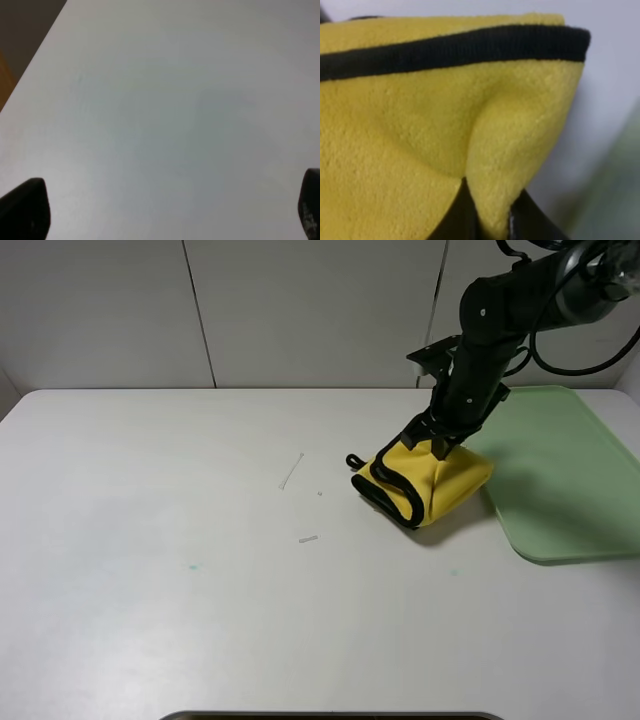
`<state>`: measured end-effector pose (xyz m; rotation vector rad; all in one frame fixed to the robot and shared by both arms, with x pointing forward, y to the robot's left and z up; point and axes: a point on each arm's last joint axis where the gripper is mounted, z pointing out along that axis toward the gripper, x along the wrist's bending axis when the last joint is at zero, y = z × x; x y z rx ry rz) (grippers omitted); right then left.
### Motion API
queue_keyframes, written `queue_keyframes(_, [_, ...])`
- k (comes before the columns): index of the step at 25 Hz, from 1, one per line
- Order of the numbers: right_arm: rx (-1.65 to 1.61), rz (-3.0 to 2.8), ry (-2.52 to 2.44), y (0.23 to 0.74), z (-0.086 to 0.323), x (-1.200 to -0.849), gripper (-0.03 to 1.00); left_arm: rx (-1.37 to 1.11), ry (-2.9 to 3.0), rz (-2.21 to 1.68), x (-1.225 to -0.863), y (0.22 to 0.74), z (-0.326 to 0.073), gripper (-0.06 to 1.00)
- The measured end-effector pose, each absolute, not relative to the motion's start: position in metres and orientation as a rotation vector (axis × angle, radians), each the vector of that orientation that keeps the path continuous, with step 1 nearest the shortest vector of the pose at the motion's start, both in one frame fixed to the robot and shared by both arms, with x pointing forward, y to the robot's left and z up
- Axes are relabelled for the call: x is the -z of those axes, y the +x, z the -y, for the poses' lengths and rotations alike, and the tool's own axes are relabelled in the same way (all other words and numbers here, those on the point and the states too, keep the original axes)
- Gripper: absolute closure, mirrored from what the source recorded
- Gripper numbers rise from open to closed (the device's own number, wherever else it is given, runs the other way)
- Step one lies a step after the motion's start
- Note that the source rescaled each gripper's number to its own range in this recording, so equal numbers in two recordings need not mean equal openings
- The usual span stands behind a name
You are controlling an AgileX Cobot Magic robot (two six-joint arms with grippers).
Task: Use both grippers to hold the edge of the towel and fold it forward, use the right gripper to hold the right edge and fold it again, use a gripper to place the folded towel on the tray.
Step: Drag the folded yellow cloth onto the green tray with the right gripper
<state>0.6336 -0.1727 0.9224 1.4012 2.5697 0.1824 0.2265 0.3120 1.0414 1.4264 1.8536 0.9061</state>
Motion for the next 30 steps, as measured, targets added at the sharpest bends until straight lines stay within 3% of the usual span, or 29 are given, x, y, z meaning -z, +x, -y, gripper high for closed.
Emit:
queue_keyframes(19, [-0.129,-2.277,1.833,0.653,0.299,-0.922,0.89,-0.906,1.426,-1.854,-1.041,0.226,-0.312,-0.06])
queue_keyframes(30, [-0.145,-2.092,2.006,0.652,0.348,-0.923,0.89,-0.906,1.426,-1.854,-1.041,0.226,-0.312,-0.06])
